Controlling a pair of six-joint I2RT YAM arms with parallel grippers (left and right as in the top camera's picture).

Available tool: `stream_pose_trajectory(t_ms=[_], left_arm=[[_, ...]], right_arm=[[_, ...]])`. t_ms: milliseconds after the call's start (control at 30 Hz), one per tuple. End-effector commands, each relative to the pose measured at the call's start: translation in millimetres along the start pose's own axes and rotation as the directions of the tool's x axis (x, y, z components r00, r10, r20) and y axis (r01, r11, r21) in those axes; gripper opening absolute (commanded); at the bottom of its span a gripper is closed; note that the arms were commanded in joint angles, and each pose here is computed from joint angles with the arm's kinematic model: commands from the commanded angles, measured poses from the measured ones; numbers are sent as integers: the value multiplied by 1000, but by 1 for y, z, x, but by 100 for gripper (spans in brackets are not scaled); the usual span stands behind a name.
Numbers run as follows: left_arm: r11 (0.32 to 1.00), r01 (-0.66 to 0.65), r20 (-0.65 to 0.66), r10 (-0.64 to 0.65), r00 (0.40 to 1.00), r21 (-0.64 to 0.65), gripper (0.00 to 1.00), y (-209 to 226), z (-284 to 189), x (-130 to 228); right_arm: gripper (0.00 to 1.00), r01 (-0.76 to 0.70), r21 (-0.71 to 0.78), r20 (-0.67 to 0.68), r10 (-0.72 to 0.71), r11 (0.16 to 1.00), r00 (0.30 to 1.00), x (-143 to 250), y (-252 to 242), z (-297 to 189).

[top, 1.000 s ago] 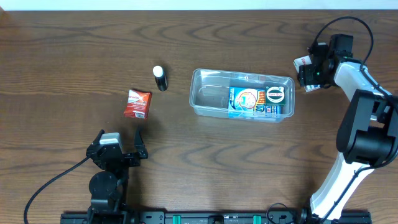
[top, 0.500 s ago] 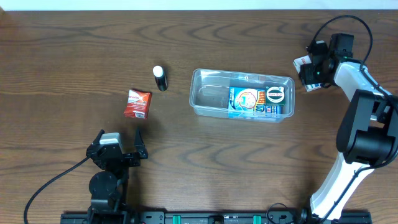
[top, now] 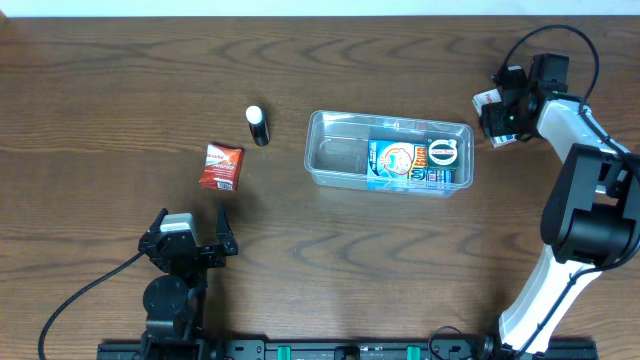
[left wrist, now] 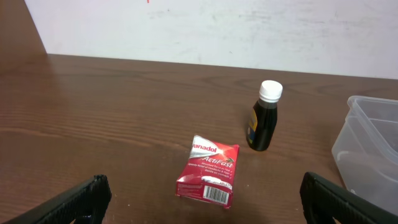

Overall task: Pack container
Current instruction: 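Lift the white Panadol box and carry it over the container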

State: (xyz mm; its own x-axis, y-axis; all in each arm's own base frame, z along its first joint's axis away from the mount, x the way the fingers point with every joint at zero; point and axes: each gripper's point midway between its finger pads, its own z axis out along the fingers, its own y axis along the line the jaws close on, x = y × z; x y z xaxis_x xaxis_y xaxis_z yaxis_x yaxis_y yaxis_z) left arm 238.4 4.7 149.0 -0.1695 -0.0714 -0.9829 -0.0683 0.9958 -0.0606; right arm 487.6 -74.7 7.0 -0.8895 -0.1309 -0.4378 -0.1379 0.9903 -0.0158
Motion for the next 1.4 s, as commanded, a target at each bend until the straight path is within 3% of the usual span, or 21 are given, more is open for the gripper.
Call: stream_pose_trajectory(t_ms=[0, 133, 433, 600, 867, 1033, 1367], left_arm=[[1000, -19, -27, 19, 999, 6, 98, 0, 0, 8], [1000, -19, -27, 19, 999, 6, 98, 0, 0, 8], [1000, -19, -27, 19, 999, 6, 98, 0, 0, 8], [1000, -19, -27, 19, 999, 6, 98, 0, 0, 8], [1000, -19, -27, 19, 999, 6, 98, 0, 0, 8], [1000, -19, -27, 19, 999, 6, 98, 0, 0, 8], [1000, -19, -27, 19, 999, 6, 98, 0, 0, 8]], right_arm=[[68, 18, -14, -14, -18, 1000, 1000, 4, 3, 6], [66, 56, -18, -23, -57, 998, 998, 8, 4, 10], [51, 62, -19, -25, -63, 998, 998, 8, 4, 12], [52, 65, -10, -2, -65, 998, 998, 0, 2, 4], [45, 84, 49, 144, -90, 995, 985, -52, -2, -85], [44, 95, 67, 205, -107, 993, 973, -63, 7, -146], [41, 343, -109, 314, -295, 933, 902, -55, 109, -237]])
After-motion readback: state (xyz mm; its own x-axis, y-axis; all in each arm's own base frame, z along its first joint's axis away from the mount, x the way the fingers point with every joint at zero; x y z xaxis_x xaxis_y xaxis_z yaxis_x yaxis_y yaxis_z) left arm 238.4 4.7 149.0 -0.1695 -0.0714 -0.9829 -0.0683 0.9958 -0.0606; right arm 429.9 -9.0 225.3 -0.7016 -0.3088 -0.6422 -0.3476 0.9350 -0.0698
